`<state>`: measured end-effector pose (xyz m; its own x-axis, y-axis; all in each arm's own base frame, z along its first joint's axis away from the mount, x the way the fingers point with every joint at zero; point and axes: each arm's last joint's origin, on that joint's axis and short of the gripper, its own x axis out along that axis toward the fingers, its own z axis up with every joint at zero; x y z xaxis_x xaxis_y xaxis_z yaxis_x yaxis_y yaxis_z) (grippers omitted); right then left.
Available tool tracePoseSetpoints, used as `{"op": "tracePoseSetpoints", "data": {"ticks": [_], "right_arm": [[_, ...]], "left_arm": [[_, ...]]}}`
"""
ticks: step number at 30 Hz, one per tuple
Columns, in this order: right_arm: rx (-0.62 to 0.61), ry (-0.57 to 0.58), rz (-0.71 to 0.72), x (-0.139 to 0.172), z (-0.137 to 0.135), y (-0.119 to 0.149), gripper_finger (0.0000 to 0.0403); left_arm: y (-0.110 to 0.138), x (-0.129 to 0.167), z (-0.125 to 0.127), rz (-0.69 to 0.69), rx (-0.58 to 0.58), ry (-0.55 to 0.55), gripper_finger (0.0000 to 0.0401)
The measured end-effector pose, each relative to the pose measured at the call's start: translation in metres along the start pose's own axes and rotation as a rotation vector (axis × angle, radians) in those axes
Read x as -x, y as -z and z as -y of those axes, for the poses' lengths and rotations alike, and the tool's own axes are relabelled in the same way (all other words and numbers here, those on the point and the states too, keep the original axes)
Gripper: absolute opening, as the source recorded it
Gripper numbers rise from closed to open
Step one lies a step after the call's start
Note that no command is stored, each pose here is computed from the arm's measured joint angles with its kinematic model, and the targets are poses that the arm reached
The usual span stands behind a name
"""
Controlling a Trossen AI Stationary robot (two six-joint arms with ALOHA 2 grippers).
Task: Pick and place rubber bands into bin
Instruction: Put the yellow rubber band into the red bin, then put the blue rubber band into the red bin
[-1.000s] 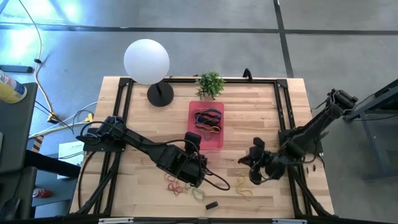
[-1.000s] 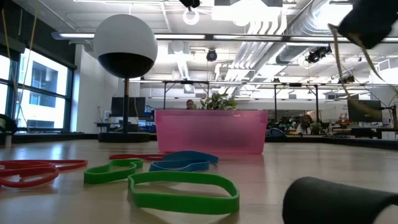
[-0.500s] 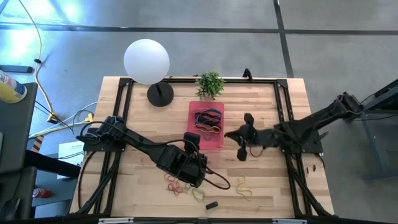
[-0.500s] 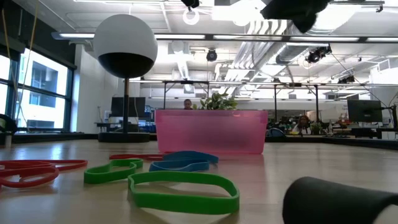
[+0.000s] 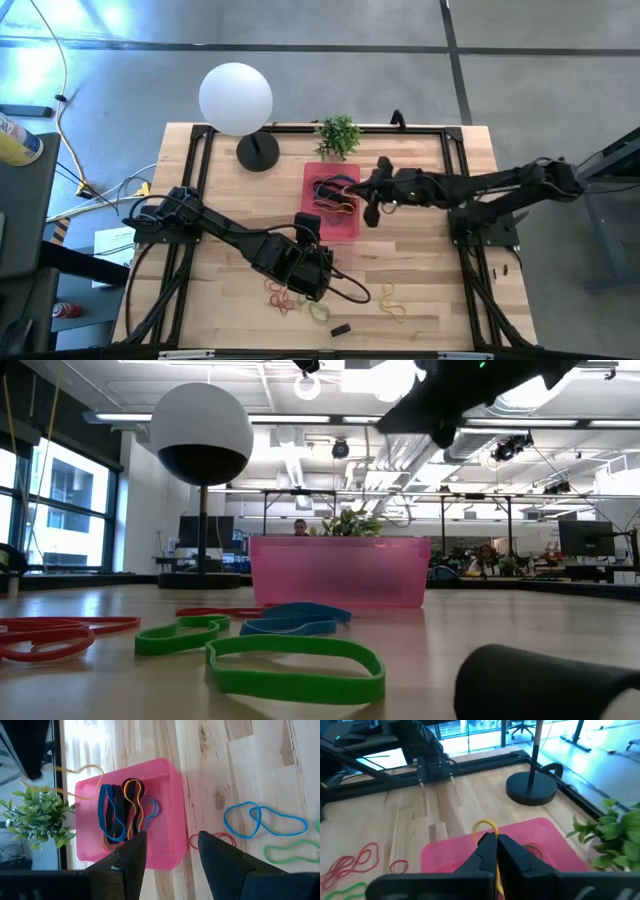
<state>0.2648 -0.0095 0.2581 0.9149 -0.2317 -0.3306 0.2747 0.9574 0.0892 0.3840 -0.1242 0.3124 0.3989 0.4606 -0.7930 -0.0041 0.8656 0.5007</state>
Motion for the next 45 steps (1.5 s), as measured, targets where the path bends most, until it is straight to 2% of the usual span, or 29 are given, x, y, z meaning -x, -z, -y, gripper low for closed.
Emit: {"op": "tracePoseSetpoints", "data": {"ticks": [6, 11, 18, 21, 24, 28, 36, 41, 45], "right_arm": [[-0.03, -0.02, -0.042, -0.031, 0.012, 0.014, 0.0], [-0.085, -0.011, -0.136, -0.052, 0.022, 0.034, 0.0], [-0.182, 0.013, -0.212, -0.068, 0.031, 0.052, 0.0002], [-0.199, -0.038, -0.23, -0.071, 0.031, 0.054, 0.0014], [-0.202, -0.07, -0.237, -0.071, 0.03, 0.054, 0.0039], [-0.203, -0.087, -0.241, -0.071, 0.03, 0.054, 0.0092], [-0.181, -0.131, -0.249, -0.07, 0.028, 0.055, 0.0191], [-0.139, -0.214, -0.257, -0.07, 0.026, 0.055, 0.0231], [-0.124, -0.278, -0.266, -0.069, 0.024, 0.055, 0.0248]], "left_arm": [[0.0, 0.0, 0.0, -0.002, -0.001, -0.001, 0.0166], [0.0, 0.0, 0.0, -0.003, -0.001, -0.004, 0.0166], [0.0, 0.0, -0.001, -0.002, -0.002, -0.015, 0.0166], [0.0, 0.0, -0.001, -0.001, -0.002, -0.019, 0.0166], [0.0, 0.0, -0.001, 0.001, -0.004, -0.034, 0.0166], [0.0, -0.002, -0.004, -0.003, 0.003, -0.036, 0.0166], [-0.001, -0.006, -0.009, -0.017, 0.061, 0.016, 0.0166], [-0.003, -0.006, -0.008, -0.004, 0.097, 0.038, 0.0166], [-0.003, -0.006, -0.007, -0.004, 0.116, 0.052, 0.0166]]}}
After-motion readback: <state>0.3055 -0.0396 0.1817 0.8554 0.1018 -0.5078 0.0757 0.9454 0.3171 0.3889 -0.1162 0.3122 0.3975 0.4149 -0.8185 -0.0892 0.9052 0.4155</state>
